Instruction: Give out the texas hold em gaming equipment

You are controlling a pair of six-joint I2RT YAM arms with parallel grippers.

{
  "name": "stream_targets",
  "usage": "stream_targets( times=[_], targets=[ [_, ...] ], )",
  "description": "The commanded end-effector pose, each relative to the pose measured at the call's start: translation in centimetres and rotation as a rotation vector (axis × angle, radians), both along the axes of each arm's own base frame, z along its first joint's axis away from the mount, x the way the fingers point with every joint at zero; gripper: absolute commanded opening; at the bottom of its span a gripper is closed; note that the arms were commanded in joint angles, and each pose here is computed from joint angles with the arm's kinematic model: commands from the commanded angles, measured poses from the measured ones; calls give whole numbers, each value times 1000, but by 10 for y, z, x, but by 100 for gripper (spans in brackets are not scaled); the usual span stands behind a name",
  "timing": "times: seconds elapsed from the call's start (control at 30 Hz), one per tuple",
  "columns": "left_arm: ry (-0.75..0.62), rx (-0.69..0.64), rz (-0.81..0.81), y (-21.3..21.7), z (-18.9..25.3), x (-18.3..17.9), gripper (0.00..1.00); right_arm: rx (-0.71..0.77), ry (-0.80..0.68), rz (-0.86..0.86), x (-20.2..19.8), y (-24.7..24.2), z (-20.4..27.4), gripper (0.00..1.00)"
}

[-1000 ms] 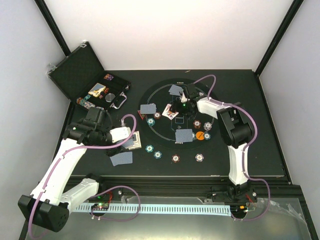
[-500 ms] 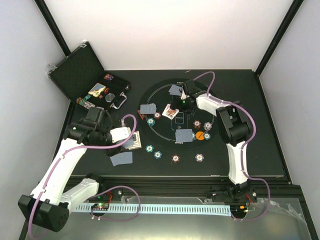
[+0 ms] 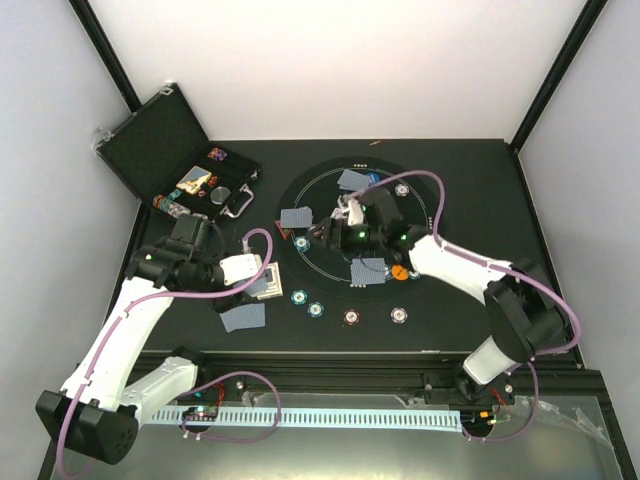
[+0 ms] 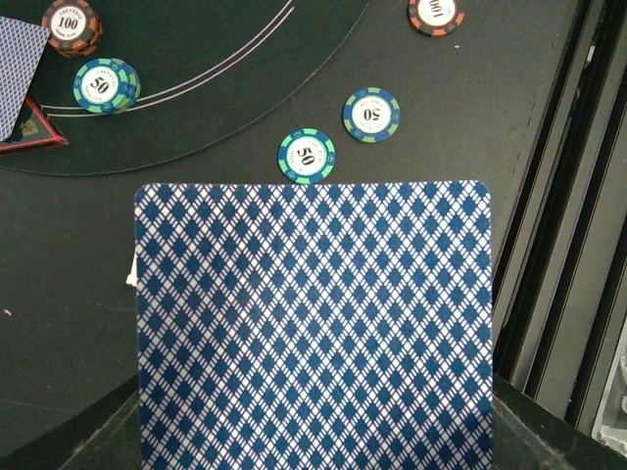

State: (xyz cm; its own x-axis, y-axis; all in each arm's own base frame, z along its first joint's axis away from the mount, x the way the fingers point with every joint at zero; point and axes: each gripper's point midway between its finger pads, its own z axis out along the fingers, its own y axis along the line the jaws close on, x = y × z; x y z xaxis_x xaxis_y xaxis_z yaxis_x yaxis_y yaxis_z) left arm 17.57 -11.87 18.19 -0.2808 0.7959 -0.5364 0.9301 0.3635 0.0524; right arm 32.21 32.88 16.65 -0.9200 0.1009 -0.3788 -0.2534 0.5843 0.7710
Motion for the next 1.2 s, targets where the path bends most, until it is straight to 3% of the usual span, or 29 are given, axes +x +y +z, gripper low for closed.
stream_targets(
  times=[0.0,0.27,0.4,1.17],
  targets=[
    [-23,-50,-13,-7,9,-1,1,195,36,117,-53,35,28,83],
    [-17,-55,-11,-7,9,-2,2,365,73,288,-128,87,56,83],
    [-17,-54,-11,-7,9,-1,2,407,93,336,-145,106,58,82],
    [-29,-47,-13,-6,11,-1,2,475,240,440,-159,164,30,71]
  ],
)
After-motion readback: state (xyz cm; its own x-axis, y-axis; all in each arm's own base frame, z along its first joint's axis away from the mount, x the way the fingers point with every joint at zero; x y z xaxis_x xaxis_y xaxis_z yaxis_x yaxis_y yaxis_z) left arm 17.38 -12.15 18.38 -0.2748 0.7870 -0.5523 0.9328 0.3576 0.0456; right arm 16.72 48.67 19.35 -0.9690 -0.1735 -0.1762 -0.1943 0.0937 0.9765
